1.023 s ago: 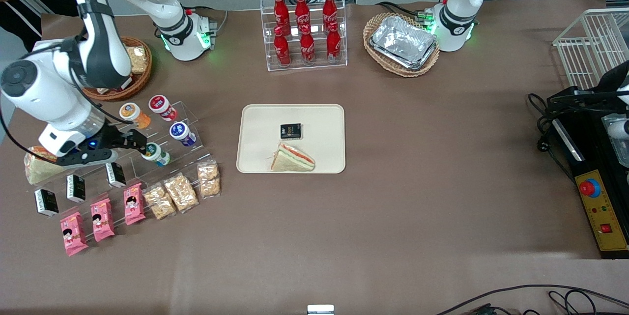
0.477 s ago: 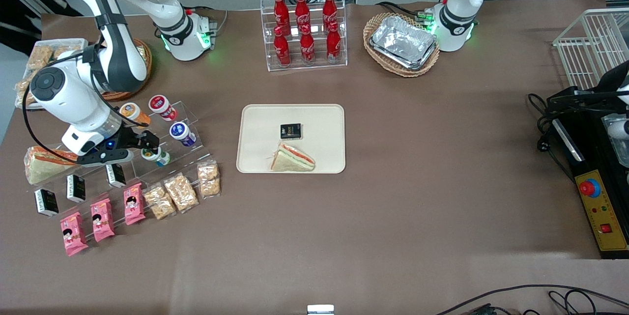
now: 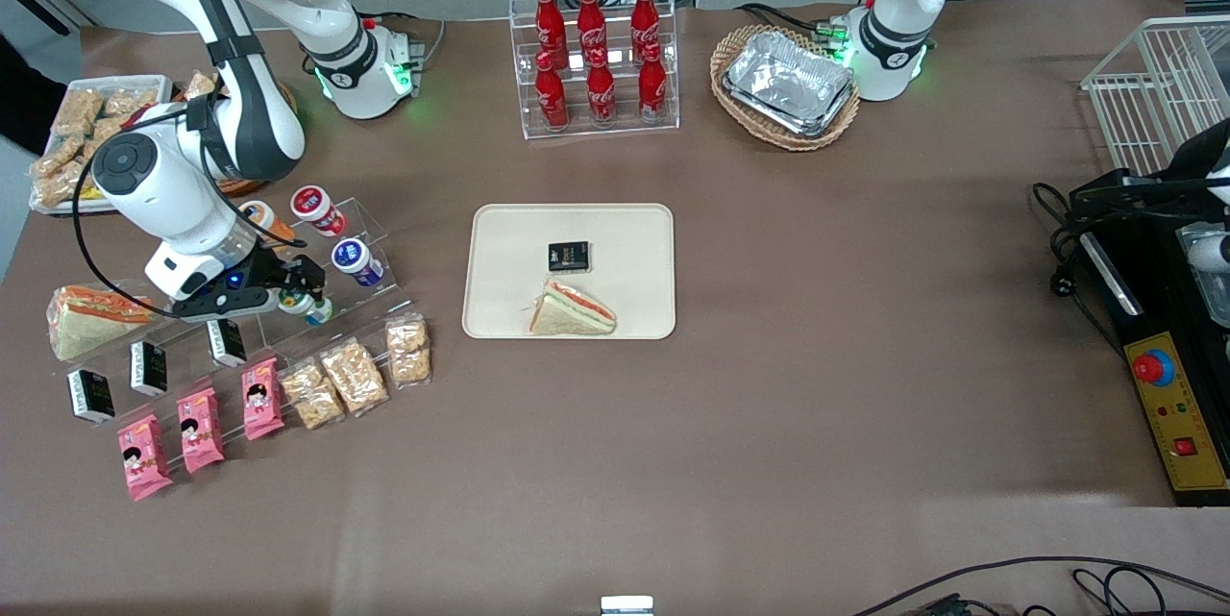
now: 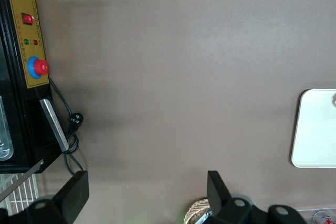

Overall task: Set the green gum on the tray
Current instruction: 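Lower the right gripper around the green gum cup and close it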

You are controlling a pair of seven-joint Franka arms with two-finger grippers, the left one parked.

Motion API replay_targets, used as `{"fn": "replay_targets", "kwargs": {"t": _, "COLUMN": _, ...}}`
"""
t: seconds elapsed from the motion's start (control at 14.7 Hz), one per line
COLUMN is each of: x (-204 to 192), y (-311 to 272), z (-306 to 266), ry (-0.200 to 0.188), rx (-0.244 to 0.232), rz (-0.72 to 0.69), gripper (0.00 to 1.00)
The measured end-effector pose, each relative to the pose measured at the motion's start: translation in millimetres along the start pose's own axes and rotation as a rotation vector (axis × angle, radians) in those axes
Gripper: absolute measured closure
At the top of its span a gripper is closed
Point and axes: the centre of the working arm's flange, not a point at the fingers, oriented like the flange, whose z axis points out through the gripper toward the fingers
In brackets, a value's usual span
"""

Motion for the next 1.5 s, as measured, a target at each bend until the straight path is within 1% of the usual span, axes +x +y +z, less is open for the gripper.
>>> {"fn": "replay_targets", "kwargs": {"t": 0.2, "x": -3, "y": -1, "z": 3, "ry": -0.001, "rx": 0.0, "rz": 0.0, "gripper": 0.0}}
{"fn": "replay_targets", "kwargs": {"t": 0.34, "x": -4, "y": -1, "z": 5, "ry": 0.003, "rx": 0.0, "rz": 0.0, "gripper": 0.03}}
{"fn": "replay_targets", "kwargs": {"t": 0.41, "x": -5, "y": -1, "z": 6, "ry": 0.004, "rx": 0.0, "rz": 0.0, "gripper": 0.07}}
{"fn": "replay_targets", "kwargs": {"t": 0.61, "x": -6, "y": -1, "z": 7, "ry": 0.004, "rx": 0.0, "rz": 0.001, "gripper": 0.36}}
{"fn": "replay_targets", "kwargs": {"t": 0.68, "x": -6, "y": -1, "z": 7, "ry": 0.004, "rx": 0.0, "rz": 0.001, "gripper": 0.41}}
{"fn": "replay_targets", "kwargs": {"t": 0.89, "x": -6, "y": -1, "z": 7, "ry": 0.005, "rx": 0.0, "rz": 0.001, "gripper": 0.41}}
{"fn": "replay_targets", "kwargs": {"t": 1.09, "x": 1, "y": -1, "z": -3, "ry": 0.026, "rx": -0.003, "rz": 0.0, "gripper": 0.41}}
{"fn": "replay_targets", "kwargs": {"t": 1.16, "x": 6, "y": 0, "z": -11, "ry": 0.027, "rx": -0.003, "rz": -0.001, "gripper": 0.41}}
{"fn": "replay_targets", "kwargs": {"t": 1.3, "x": 20, "y": 1, "z": -37, "ry": -0.009, "rx": 0.001, "rz": -0.002, "gripper": 0.41}}
{"fn": "replay_targets", "kwargs": {"t": 1.43, "x": 37, "y": 2, "z": -76, "ry": -0.054, "rx": 0.005, "rz": -0.003, "gripper": 0.41}}
{"fn": "replay_targets", "kwargs": {"t": 1.5, "x": 44, "y": 2, "z": -96, "ry": -0.069, "rx": 0.007, "rz": -0.005, "gripper": 0.41}}
